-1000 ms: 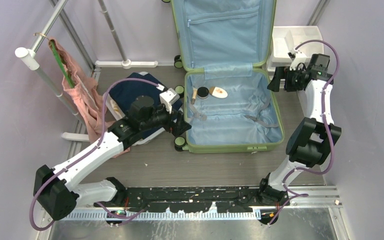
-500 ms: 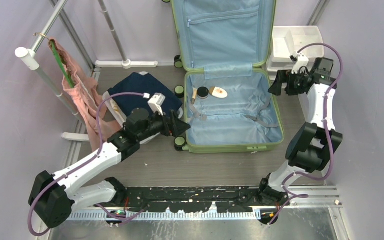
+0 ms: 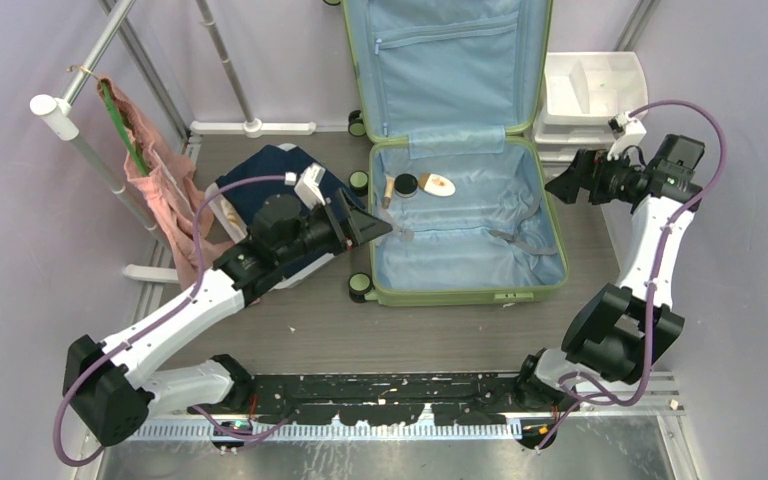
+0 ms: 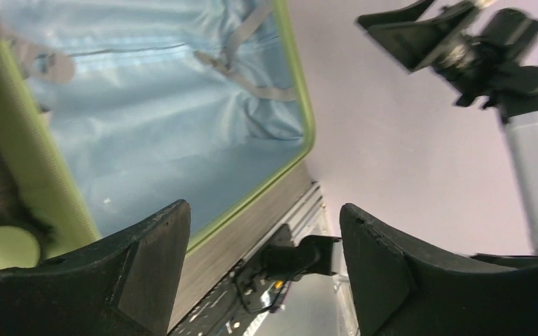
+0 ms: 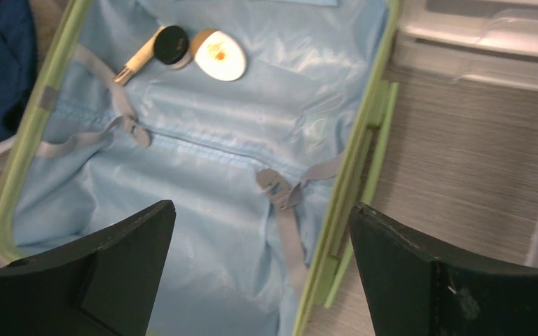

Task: Open, take out, and arrange the luggage
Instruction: Adjust the luggage at the center of the board.

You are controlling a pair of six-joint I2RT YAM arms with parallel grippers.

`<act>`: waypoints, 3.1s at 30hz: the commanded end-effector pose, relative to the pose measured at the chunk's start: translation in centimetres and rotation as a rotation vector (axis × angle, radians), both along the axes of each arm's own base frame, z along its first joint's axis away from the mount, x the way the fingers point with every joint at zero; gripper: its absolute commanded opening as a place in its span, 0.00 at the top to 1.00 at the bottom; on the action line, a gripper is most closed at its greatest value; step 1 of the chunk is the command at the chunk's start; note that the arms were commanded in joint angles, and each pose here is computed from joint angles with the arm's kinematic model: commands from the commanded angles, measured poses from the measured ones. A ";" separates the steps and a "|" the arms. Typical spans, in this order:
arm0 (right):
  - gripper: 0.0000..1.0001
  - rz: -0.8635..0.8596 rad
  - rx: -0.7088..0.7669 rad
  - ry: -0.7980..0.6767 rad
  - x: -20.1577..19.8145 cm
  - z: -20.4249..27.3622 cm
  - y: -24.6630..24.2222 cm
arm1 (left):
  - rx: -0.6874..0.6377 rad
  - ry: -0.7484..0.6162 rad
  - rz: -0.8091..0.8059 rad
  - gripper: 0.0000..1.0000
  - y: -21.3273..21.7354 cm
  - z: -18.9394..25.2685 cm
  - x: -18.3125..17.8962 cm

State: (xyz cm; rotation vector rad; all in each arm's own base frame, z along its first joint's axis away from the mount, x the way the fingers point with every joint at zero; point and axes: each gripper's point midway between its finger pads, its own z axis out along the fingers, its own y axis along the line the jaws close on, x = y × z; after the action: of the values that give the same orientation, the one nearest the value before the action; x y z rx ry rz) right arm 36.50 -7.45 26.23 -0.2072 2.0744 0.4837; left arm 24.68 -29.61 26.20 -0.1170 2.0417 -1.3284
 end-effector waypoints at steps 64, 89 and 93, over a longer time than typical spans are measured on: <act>0.00 0.434 1.123 -0.258 -4.6 21.8 24.6 | -0.623 -0.725 0.464 0.00 -9.8 18.7 4.8; 0.00 0.346 1.156 -0.267 -2.9 20.0 19.2 | -0.684 -0.633 0.471 0.00 -13.0 14.9 7.7; 0.00 0.326 1.162 -0.266 -2.6 19.8 18.7 | -0.689 -0.628 0.472 0.00 -13.2 14.8 7.9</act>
State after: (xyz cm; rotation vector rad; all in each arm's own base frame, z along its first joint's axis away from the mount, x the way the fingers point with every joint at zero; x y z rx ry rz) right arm 35.74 11.44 43.87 0.1710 1.2962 1.6804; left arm 32.66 -44.05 37.55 -0.3545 1.0296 -1.4068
